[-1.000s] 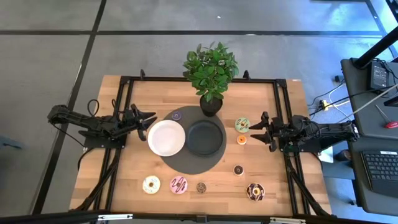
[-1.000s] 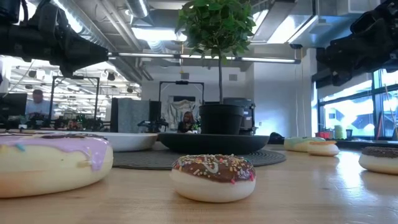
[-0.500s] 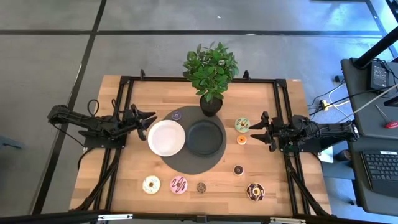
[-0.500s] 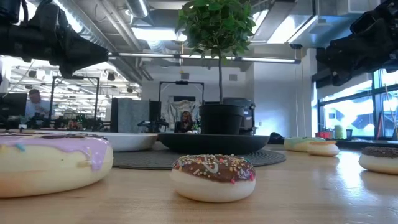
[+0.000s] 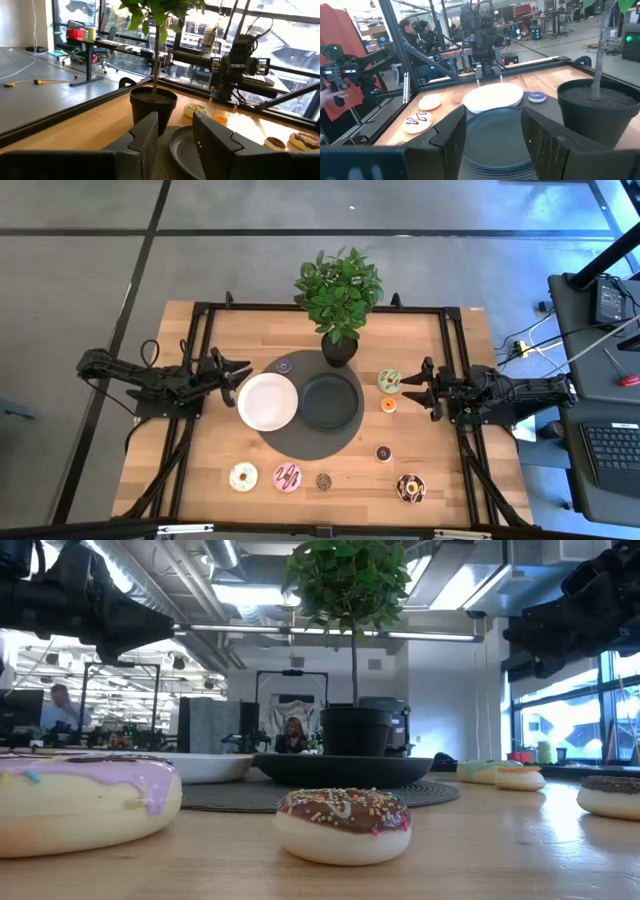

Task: Pick & Place donuts
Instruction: Put the large white donut on the white plate

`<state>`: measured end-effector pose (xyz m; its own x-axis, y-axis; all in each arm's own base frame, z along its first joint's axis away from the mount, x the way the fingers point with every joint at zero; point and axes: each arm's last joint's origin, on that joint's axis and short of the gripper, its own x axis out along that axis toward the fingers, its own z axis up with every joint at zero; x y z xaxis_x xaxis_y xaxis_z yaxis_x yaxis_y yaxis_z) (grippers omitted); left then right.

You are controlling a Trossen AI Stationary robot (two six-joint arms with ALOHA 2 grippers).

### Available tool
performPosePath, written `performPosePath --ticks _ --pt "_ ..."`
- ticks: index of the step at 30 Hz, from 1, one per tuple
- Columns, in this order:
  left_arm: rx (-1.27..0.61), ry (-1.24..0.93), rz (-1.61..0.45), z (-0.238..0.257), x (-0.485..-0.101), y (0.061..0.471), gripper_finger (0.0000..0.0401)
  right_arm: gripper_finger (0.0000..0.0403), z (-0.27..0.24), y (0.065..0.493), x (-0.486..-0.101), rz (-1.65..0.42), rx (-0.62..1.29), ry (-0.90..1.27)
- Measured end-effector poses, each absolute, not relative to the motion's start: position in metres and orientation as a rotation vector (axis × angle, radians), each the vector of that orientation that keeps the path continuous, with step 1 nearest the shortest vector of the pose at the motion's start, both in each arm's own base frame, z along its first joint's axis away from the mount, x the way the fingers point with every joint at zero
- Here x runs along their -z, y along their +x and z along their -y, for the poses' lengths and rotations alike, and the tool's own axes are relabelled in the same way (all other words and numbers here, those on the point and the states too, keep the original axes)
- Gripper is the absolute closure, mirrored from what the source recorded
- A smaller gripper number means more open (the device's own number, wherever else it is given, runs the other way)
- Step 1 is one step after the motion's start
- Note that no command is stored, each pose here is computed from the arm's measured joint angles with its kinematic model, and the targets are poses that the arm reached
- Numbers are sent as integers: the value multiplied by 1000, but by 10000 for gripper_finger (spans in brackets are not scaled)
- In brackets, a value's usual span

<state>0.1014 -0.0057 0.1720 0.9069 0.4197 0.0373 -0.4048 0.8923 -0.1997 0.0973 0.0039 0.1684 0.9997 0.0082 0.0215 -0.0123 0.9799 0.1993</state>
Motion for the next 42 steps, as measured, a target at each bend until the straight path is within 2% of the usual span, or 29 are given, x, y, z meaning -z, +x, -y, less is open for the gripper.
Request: performPosePath --ticks 10,17,21,24,29,32,37,42 --pt "-457 -243 95 5 -172 101 206 214 -4 97 -169 26 3 200" --pt "-419 -302 127 6 -174 101 192 214 -3 97 -169 28 15 151" --pt "-224 -379 280 10 -196 100 198 214 -1 97 -170 45 81 148" --pt "-79 -294 343 14 -218 99 208 214 1 97 -171 58 154 126" --pt "-59 -152 253 21 -248 115 222 214 3 96 -172 70 245 103" --pt "42 -109 154 31 -274 131 227 214 4 96 -172 71 258 103" --pt "111 -103 -182 52 -303 164 232 214 4 96 -172 69 258 85" --pt "70 -221 -576 74 -294 191 232 214 4 96 -172 69 259 83"
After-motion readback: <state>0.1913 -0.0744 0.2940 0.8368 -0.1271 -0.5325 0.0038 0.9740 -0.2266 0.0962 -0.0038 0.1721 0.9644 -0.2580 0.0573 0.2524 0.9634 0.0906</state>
